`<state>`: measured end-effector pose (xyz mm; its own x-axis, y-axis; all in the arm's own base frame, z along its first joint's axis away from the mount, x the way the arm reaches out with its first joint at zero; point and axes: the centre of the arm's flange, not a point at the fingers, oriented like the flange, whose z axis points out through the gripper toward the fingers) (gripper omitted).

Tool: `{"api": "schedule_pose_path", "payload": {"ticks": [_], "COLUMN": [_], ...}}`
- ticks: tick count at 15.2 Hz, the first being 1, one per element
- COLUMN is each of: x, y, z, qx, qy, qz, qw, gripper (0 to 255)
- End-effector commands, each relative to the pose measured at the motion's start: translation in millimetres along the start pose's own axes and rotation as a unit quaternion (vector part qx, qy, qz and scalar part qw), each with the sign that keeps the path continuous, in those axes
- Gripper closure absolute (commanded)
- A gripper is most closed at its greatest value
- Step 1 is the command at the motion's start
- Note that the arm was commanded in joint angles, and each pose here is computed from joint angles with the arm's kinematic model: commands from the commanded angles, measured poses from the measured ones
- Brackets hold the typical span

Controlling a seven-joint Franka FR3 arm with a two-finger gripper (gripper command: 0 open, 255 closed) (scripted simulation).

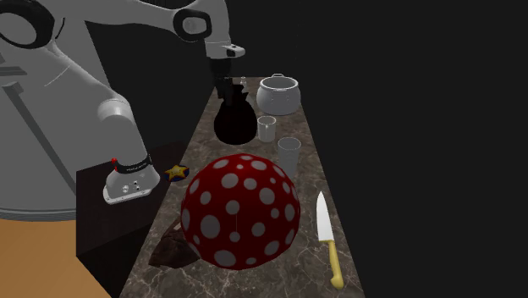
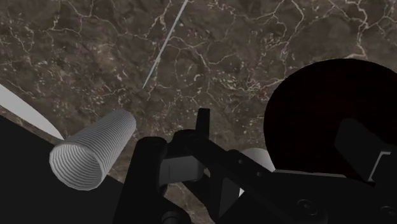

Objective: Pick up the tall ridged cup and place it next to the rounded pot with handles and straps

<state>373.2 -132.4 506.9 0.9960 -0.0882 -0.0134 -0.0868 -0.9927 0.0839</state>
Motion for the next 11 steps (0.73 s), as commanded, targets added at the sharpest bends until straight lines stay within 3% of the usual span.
{"api": "schedule_pose_path", "payload": {"ticks": [1,11], "x": [13,82], "y": [22,118], "z": [13,68], "qx": [-0.001,-0.003], "qy": [0.003,0.015], "qz": [-0.006,-0.034], "qw": [1.0,0.9993], "gripper": [0,0]}}
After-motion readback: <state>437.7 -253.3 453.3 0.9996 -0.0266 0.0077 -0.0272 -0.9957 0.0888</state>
